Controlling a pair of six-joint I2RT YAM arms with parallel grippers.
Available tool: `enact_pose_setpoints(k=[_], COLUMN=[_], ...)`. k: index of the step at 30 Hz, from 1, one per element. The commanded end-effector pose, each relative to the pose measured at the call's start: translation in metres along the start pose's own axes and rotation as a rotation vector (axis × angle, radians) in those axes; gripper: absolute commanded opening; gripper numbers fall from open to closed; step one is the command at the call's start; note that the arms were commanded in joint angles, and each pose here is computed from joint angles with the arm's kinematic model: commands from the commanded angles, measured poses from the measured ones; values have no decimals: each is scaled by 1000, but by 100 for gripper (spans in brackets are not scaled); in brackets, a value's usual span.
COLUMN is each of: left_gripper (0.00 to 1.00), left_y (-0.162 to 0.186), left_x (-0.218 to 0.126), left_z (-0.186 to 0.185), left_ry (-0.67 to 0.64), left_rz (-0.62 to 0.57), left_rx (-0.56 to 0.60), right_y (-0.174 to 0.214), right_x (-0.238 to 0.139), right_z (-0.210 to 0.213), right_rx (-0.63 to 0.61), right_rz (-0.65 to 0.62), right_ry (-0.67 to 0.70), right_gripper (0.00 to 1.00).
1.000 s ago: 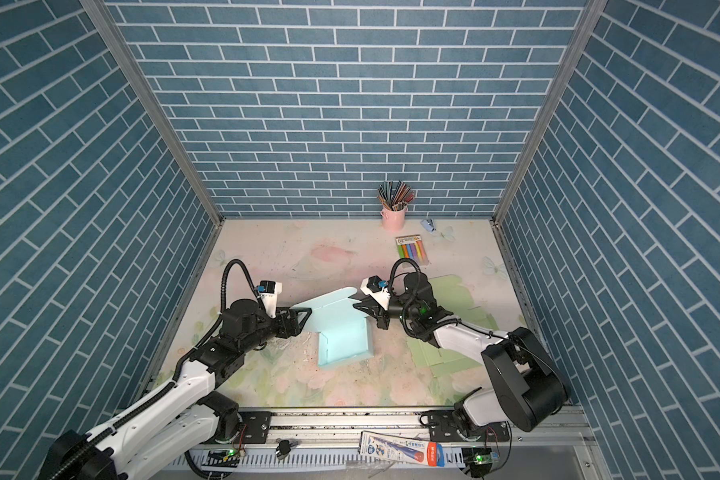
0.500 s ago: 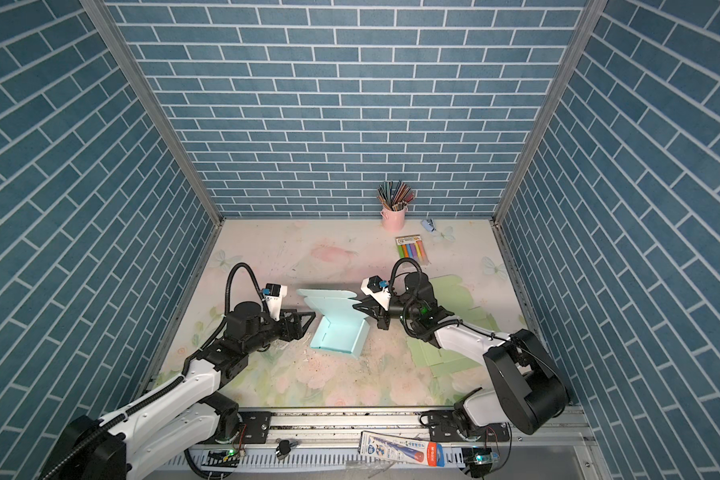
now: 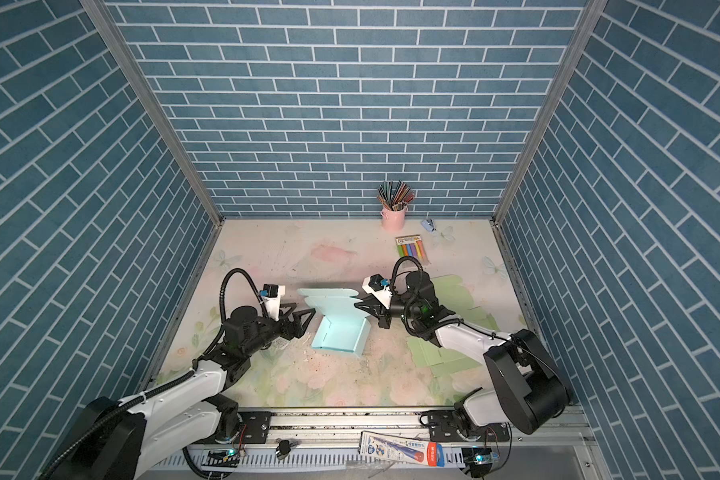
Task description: Fold the paper box
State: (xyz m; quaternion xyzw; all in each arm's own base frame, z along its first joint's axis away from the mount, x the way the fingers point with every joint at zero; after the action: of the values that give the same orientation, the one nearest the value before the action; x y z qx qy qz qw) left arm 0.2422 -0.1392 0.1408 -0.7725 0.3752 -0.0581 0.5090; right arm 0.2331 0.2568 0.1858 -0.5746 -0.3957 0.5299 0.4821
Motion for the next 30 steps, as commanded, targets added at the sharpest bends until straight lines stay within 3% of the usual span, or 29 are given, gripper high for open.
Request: enact_pose_setpoints(k=[1, 19, 30], left_gripper=[89, 87, 63], left_y=[-8, -13, -5], left_x=[2, 27, 16], left_z=[-2, -8, -21], left_ry=[78, 209, 273], left_rz=[-46, 1, -11], left_rx=[47, 91, 87], right_y=[-9, -5, -6], right_x=[-1, -1, -2], right_z=[0, -4, -7], right_rx=[8, 22, 33], right_rz=[-9, 5, 1], right_ry=[-16, 0, 15], right_gripper=[3, 2, 2])
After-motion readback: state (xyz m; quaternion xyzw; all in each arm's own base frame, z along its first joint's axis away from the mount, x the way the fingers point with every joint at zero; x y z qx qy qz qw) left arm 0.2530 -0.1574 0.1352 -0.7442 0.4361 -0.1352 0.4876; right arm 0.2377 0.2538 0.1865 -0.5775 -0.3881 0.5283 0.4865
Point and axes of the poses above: each gripper's point midway between its finger pads, its own x axis out along the fingers, its own z axis along the line the jaws close on, y = z × x, the point moved 5 cm from there along -x, back along the fingers, and after that the axes turned 2 degrees about -x, right-handed, at the moved point
